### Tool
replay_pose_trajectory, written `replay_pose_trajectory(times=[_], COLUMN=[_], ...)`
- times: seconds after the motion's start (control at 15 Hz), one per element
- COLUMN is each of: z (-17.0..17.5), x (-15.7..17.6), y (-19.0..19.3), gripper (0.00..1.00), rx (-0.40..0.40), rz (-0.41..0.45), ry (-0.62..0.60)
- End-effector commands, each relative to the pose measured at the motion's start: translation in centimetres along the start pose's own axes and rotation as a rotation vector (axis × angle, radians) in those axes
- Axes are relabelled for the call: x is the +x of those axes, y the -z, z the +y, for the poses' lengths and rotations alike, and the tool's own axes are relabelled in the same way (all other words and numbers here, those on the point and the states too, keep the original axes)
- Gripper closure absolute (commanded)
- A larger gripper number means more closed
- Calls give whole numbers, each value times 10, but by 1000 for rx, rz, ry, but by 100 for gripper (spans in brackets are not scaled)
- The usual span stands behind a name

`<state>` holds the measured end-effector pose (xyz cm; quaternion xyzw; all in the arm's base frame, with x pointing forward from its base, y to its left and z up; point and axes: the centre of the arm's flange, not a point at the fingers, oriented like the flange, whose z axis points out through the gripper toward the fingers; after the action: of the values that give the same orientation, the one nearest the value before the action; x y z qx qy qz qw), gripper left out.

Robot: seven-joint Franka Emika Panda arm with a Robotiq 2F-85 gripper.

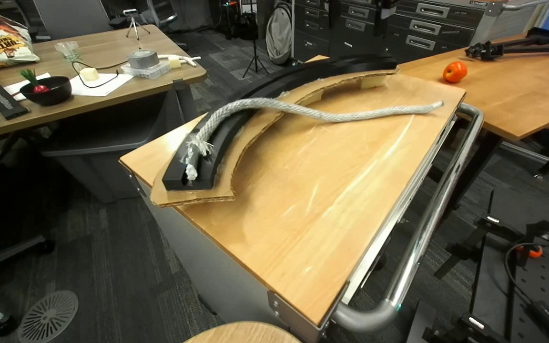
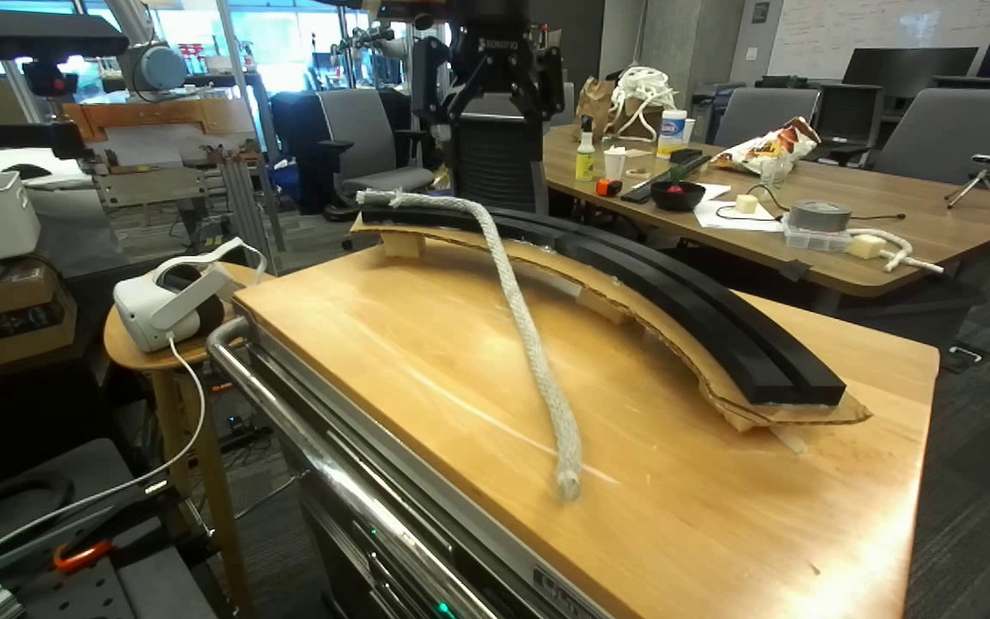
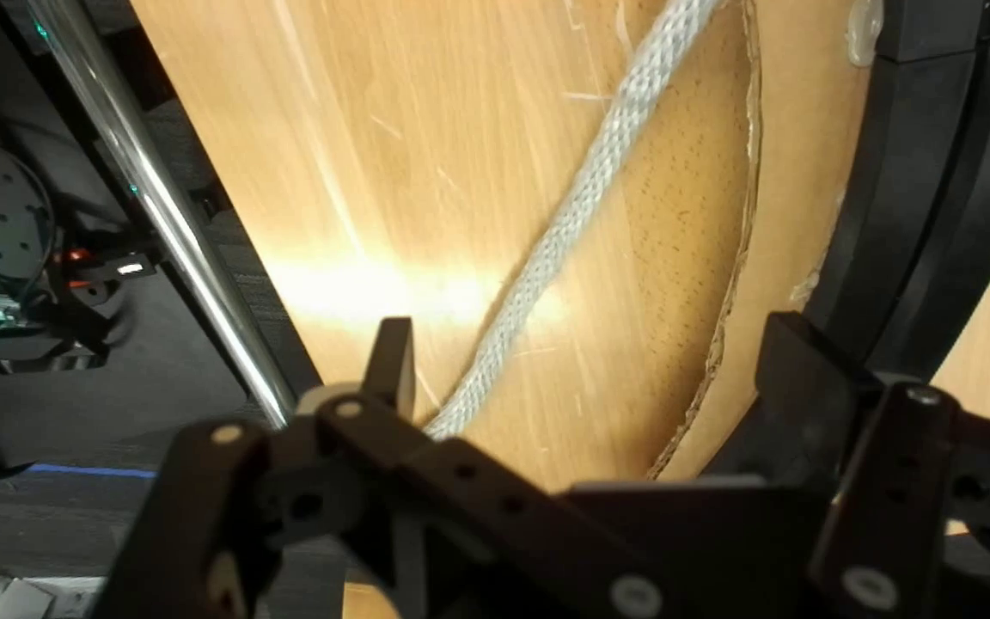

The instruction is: Align the rope with the black object

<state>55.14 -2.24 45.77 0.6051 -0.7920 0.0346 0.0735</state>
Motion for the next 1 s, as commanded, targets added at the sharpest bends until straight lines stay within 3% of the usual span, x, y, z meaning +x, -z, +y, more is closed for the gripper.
replay_pose_trajectory(times=[0.0, 0.2, 0.47, 0.53, 0.93], z=[46, 79, 105, 76, 93], x=[38, 76, 107, 97, 105], y=[-32, -74, -123, -111, -126], gripper=[0, 0, 0, 0, 0], rx=[7, -16, 22, -30, -13], rz=[-45, -110, -194, -144, -164], ry=[-120, -230, -316, -296, -320])
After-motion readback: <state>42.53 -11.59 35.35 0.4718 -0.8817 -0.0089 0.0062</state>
